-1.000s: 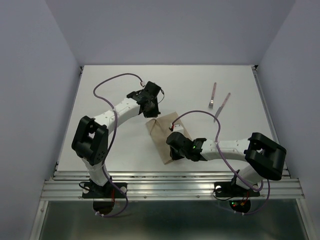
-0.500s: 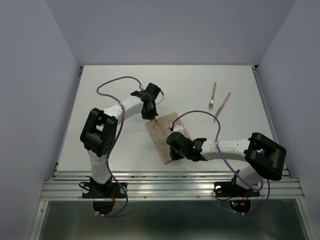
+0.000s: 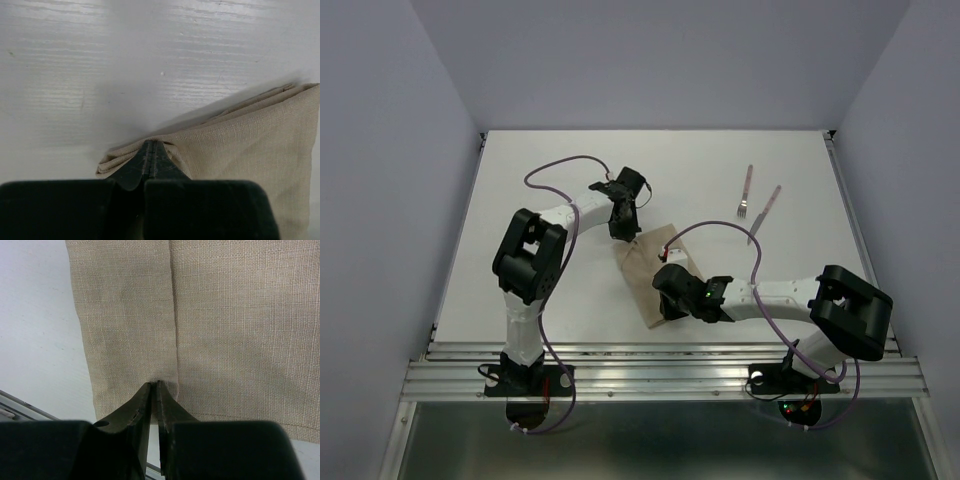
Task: Fold the napkin into a case and place the utensils inside
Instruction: Smooth out the 2/3-rectangle-folded napkin at the center of the board, then pick up the 2/3-rectangle-folded napkin at the center of the board.
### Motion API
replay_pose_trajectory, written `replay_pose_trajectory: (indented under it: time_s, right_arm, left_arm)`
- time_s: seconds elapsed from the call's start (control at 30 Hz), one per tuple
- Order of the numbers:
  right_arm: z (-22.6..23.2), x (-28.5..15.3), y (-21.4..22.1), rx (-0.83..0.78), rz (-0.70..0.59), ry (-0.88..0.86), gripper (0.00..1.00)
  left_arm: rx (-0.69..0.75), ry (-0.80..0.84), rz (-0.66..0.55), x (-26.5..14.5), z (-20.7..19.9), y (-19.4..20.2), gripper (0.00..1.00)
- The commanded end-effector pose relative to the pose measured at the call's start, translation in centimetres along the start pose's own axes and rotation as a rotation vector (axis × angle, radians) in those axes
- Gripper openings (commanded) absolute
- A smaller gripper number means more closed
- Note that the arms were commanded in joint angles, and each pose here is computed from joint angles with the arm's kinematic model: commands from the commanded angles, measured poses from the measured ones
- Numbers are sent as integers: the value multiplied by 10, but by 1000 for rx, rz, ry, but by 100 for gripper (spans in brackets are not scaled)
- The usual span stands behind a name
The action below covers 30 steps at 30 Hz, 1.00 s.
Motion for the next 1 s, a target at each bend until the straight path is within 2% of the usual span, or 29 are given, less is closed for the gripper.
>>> replay_pose_trajectory:
  time_s: [0.0,0.17,0.27,0.33,0.4,0.43,0.53,0.73,0.83,0.97]
  right_arm:
    - [0,-5,0,7,-4,-9,15]
    - [4,-16,-9,19,-48,-18,19]
    - [4,-30,-31,37,-136,-22,30]
    - [-18,-38,-60,122,-187,1,36]
    - [-34,-43,-80,153,-220,-11,39]
    - [-48,-45,-99,154,-262,14,45]
    - [-70,-38,-132,163,-291,82,51]
    - [-92,4,-180,115,-172,26,65]
    - [-94,29,-189,116,-104,-15,66]
    - [-87,43,-184,110,-61,-155,67]
  left_arm:
    - [11,42,-4,7,-6,-6,0]
    - [7,44,16,16,-6,-2,0]
    - [9,43,16,16,-5,-1,0]
    - [10,43,11,14,-5,0,0]
    - [10,47,13,14,-4,3,0]
    - [10,47,14,15,-3,4,0]
    - [10,48,15,15,-3,5,0]
    - [8,77,22,15,-5,5,0]
    - [7,76,25,15,-6,5,0]
    - [9,78,27,14,-5,5,0]
Point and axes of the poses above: each gripper's point midway between its finger pads, its own x axis out along the fingers, its own z axis along the line the jaws close on, y = z × x, the point moved 10 cm from there along -x, back along the fingers, and after that the axes turned 10 degrees about x, right-handed, at the moved point
